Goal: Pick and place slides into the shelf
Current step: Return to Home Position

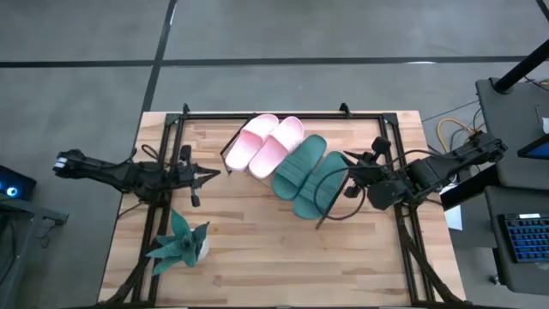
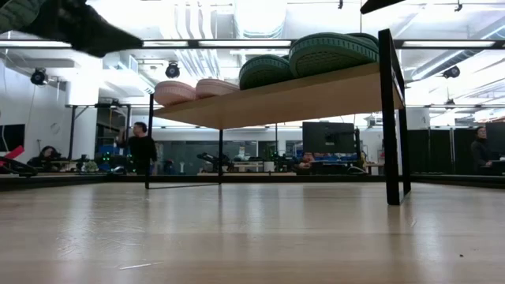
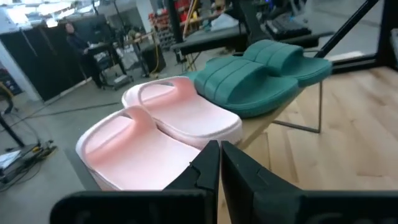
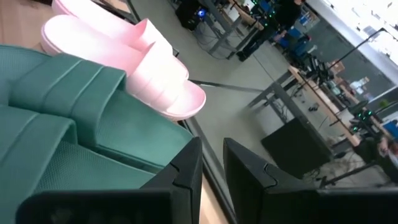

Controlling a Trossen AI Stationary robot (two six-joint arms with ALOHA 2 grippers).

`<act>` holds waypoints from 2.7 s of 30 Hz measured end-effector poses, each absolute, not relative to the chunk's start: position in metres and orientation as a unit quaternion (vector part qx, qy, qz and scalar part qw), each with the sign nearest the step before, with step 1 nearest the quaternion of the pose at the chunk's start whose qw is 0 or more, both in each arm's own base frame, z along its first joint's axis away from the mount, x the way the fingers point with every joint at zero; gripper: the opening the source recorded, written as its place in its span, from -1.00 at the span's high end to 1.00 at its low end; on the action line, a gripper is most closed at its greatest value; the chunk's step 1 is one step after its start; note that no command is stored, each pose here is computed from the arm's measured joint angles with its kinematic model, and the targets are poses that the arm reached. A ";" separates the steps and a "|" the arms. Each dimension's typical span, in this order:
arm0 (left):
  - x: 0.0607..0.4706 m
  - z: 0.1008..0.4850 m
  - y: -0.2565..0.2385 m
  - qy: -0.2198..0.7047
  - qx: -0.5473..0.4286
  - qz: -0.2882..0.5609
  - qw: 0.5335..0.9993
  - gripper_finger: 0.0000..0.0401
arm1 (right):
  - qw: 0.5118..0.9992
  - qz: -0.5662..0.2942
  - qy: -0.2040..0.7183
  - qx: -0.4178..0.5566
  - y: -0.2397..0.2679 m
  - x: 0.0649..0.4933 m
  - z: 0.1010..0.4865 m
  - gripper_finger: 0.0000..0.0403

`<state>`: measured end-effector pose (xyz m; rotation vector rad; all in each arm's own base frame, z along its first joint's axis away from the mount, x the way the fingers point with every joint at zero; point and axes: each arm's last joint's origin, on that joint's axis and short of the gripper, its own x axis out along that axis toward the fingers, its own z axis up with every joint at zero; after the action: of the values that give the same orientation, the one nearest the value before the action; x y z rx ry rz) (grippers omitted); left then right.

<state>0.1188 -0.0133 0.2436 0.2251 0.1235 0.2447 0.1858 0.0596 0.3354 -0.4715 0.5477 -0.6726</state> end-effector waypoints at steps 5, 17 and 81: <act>0.105 0.219 -0.013 0.039 0.108 0.110 0.987 1.00 | 0.883 -0.329 0.262 -0.211 0.060 0.186 0.328 0.72; 0.090 0.195 -0.017 -0.016 0.121 0.015 0.992 1.00 | 0.899 -0.336 0.234 -0.156 0.065 0.187 0.314 0.72; 0.090 0.184 -0.019 0.024 0.060 -0.029 0.997 1.00 | 0.996 0.090 0.001 -0.008 0.026 0.091 0.173 0.96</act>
<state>0.0903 -0.0192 0.1838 0.1205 0.0483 -0.0585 0.0911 0.0264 0.1731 -0.0151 0.0014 0.1808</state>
